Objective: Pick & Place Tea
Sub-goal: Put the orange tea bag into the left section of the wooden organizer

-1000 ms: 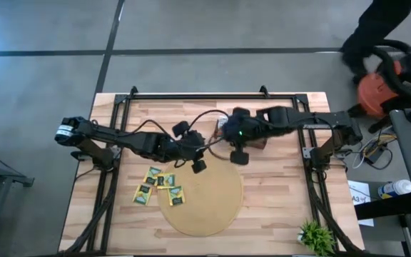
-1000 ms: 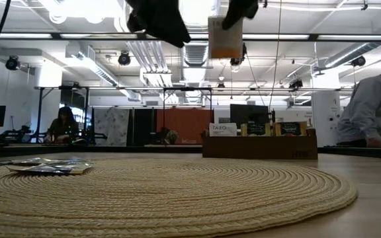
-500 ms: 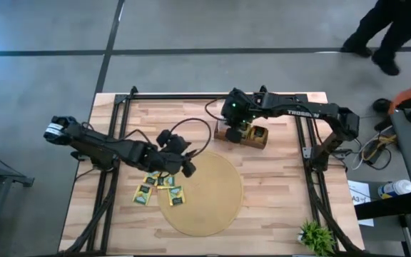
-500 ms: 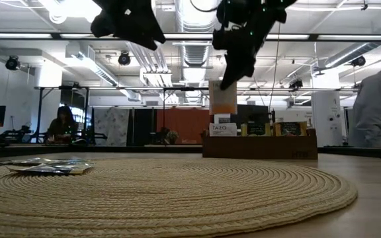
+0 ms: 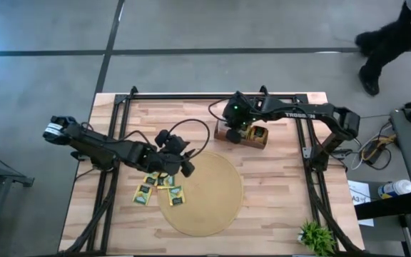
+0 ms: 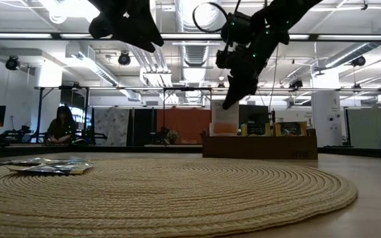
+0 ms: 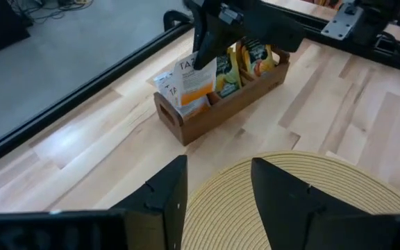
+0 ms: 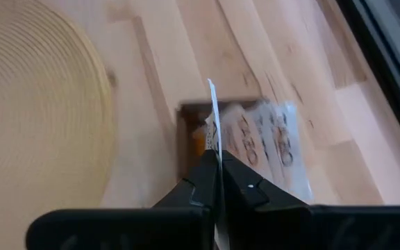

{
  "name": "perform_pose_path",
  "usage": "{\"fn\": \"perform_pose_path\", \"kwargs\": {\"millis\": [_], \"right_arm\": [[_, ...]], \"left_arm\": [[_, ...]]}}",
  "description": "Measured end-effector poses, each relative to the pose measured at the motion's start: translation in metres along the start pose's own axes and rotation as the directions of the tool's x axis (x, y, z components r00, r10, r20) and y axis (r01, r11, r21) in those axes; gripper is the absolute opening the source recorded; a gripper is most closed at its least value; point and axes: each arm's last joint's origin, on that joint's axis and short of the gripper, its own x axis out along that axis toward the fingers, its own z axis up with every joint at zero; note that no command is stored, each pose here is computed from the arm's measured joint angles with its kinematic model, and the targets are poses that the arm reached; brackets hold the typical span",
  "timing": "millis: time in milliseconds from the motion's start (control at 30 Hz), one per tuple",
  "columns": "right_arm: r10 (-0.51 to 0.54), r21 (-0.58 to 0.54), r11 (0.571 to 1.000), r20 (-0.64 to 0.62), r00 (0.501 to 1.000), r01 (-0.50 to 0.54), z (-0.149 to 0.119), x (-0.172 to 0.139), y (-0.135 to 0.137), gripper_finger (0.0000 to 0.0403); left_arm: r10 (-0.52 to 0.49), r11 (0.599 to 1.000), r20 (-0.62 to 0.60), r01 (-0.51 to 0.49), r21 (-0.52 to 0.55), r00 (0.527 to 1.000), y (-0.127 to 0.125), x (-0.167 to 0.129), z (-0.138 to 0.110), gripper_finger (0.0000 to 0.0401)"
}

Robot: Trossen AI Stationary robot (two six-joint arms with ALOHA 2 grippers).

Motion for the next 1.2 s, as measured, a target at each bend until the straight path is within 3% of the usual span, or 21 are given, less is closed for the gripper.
{"fn": "perform_pose_path", "kwargs": {"millis": [467, 633, 967, 1200], "right_arm": [[-0.008, 0.013, 1.0, 0.032, 0.999, 0.007, -0.019, 0.018, -0.005, 0.0008], [0.0, 0.016, 1.0, 0.055, 0.998, -0.001, -0.013, 0.015, -0.004, 0.0008], [0.006, 0.004, 1.0, -0.04, 0.999, -0.006, -0.023, 0.044, -0.005, 0.0009], [-0.022, -0.001, 1.0, -0.035, 0.999, 0.022, -0.012, 0.038, -0.006, 0.0016]], "left_arm": [[0.003, 1.0, -0.003, -0.003, 0.02, 1.0, 0.001, 0.001, -0.001, 0.0154], [0.003, 1.0, -0.003, -0.003, 0.02, 1.0, 0.001, 0.001, -0.001, 0.0154], [0.003, 1.0, -0.004, -0.003, 0.024, 1.0, 0.001, 0.001, -0.001, 0.0154], [0.009, 1.0, -0.012, -0.008, 0.023, 1.0, 0.001, 0.001, -0.002, 0.0154]]}}
